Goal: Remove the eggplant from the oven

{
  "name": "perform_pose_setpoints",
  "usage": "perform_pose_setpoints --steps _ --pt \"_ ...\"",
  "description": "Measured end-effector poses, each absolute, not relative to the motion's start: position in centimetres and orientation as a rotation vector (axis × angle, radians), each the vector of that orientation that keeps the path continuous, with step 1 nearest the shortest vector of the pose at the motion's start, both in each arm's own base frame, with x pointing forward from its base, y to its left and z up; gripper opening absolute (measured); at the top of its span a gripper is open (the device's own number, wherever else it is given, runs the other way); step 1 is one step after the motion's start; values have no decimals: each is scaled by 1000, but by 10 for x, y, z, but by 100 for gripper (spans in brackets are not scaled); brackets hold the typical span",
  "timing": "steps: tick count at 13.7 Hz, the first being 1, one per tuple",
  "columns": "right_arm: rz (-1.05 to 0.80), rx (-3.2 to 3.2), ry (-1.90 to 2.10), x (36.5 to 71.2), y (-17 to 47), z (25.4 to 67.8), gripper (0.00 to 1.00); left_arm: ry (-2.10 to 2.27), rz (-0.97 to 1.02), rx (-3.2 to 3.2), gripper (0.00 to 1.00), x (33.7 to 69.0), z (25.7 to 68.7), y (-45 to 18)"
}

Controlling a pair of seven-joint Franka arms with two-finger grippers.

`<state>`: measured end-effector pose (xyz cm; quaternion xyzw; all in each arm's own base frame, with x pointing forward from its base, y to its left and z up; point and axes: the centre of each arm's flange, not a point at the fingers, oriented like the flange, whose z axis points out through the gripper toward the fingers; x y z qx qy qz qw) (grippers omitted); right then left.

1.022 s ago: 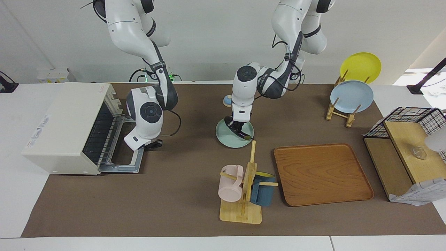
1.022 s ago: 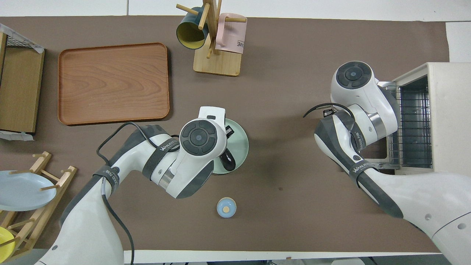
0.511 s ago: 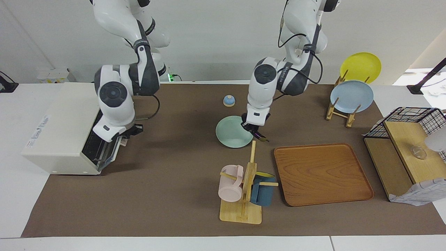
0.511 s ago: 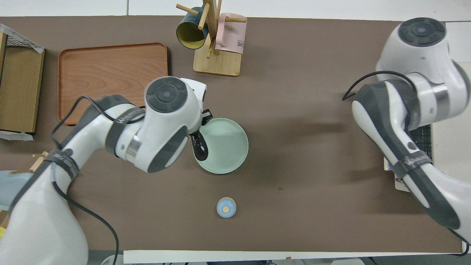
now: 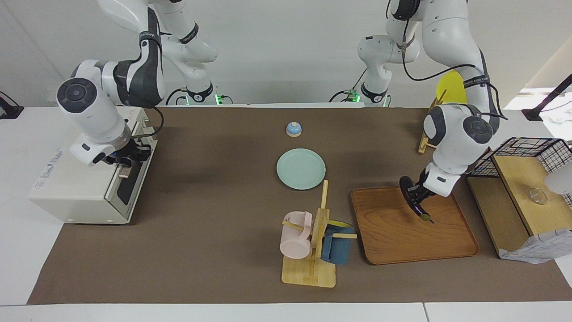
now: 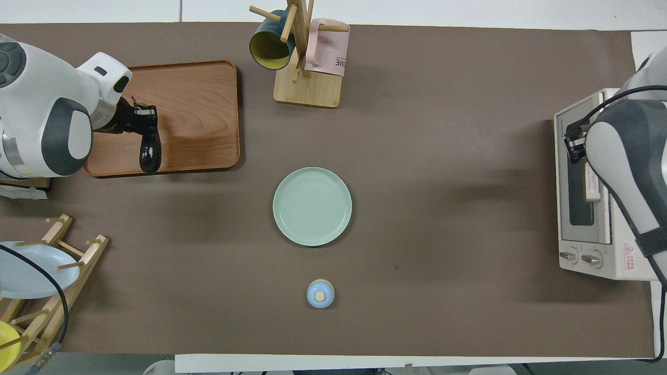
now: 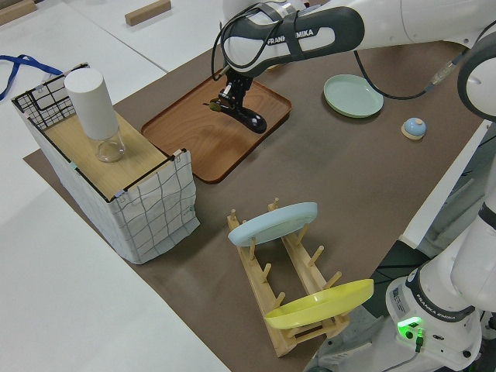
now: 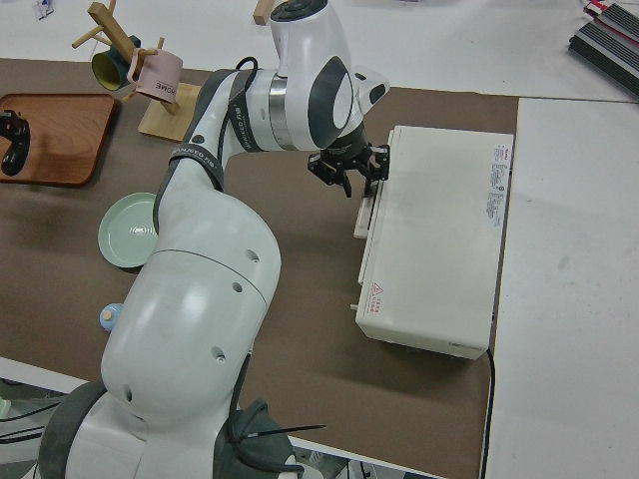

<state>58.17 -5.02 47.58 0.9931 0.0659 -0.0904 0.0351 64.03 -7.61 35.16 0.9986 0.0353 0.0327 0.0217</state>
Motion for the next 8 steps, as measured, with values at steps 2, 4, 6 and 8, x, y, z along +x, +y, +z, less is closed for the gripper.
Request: perform_pose_setpoints --steps 2,4,6,8 --pt "-198 3083 181 571 -45 523 66 77 133 3092 24 653 343 -82" --pt "-115 3080 145 551 -49 601 90 64 160 3086 24 659 346 -87" --pt "-72 3079 103 533 -56 663 100 56 178 3083 29 661 353 -90" --pt "-102 3082 85 529 -57 674 100 47 137 3085 48 658 362 -93"
